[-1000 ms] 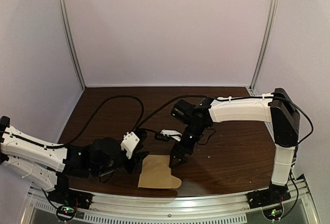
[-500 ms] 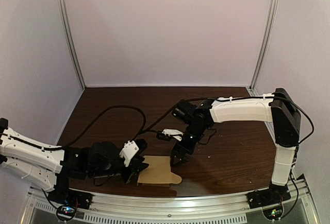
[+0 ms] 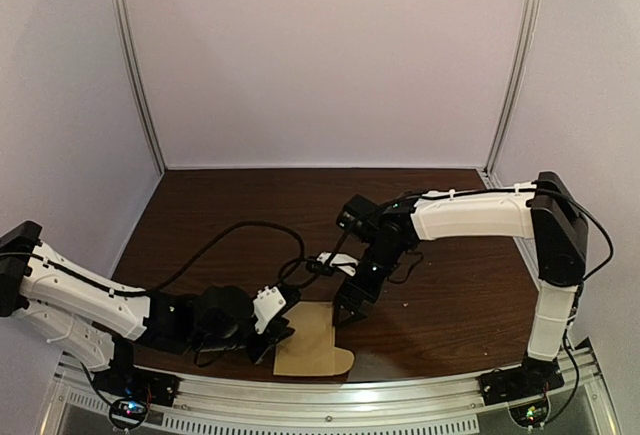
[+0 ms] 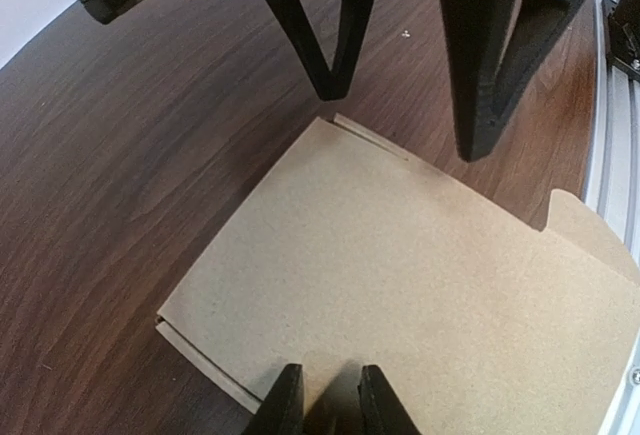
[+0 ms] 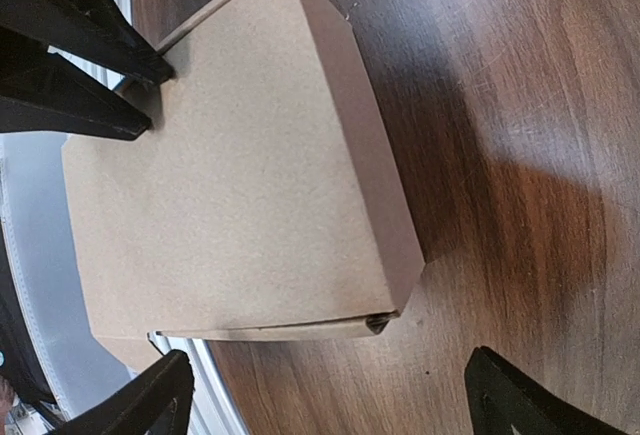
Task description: Fold the paper box
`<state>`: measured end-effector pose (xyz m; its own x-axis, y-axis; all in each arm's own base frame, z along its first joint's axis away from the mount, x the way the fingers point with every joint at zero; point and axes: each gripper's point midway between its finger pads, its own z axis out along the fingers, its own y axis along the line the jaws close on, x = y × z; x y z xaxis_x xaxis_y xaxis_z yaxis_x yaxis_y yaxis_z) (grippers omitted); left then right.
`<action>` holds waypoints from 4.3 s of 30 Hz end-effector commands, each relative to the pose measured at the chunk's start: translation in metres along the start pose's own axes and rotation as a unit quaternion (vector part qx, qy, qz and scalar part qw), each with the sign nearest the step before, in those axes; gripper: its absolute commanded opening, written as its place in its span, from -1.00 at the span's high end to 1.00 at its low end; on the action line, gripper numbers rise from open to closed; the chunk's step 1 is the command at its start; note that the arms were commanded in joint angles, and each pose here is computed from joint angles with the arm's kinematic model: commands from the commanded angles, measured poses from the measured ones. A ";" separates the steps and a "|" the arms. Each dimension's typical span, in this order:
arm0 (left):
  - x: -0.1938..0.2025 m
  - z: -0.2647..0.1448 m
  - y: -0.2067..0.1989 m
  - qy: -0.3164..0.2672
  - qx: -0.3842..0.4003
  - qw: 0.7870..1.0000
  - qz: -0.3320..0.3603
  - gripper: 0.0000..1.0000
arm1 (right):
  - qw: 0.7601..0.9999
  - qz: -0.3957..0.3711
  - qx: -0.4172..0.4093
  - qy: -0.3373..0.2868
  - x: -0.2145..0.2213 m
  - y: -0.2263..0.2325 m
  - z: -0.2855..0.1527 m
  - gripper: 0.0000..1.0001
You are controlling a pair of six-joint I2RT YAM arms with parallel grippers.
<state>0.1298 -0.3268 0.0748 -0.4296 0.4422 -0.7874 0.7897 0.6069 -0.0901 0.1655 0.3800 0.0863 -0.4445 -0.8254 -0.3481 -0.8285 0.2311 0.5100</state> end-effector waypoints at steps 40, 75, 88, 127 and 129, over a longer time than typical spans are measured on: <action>-0.063 -0.071 0.026 -0.118 -0.043 0.992 -0.004 0.43 | 0.983 0.008 0.181 0.044 0.000 -0.029 -0.006 -0.99; -0.019 -0.159 0.149 -0.127 -0.347 0.917 -0.149 -0.21 | 0.991 -0.135 -0.007 -0.014 -0.081 0.001 -0.008 -0.13; -0.018 -0.133 0.125 -0.108 -0.275 0.947 -0.128 -0.11 | 0.997 -0.049 -0.056 -0.004 -0.084 -0.022 0.023 0.41; -0.019 -0.081 0.085 -0.068 -0.194 0.971 -0.119 -0.12 | 0.991 0.046 -0.071 -0.101 -0.085 -0.092 -0.050 0.53; -0.020 -0.077 0.083 -0.063 -0.196 0.971 -0.120 -0.13 | 0.993 0.013 -0.056 -0.099 -0.089 -0.079 -0.054 0.53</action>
<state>0.1698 -0.2232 0.1286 -0.4868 0.2219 -0.8449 0.4406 0.8975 -0.0182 0.2928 0.4038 0.0729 -0.6517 -0.6858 -0.3240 -0.6391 0.2664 0.7215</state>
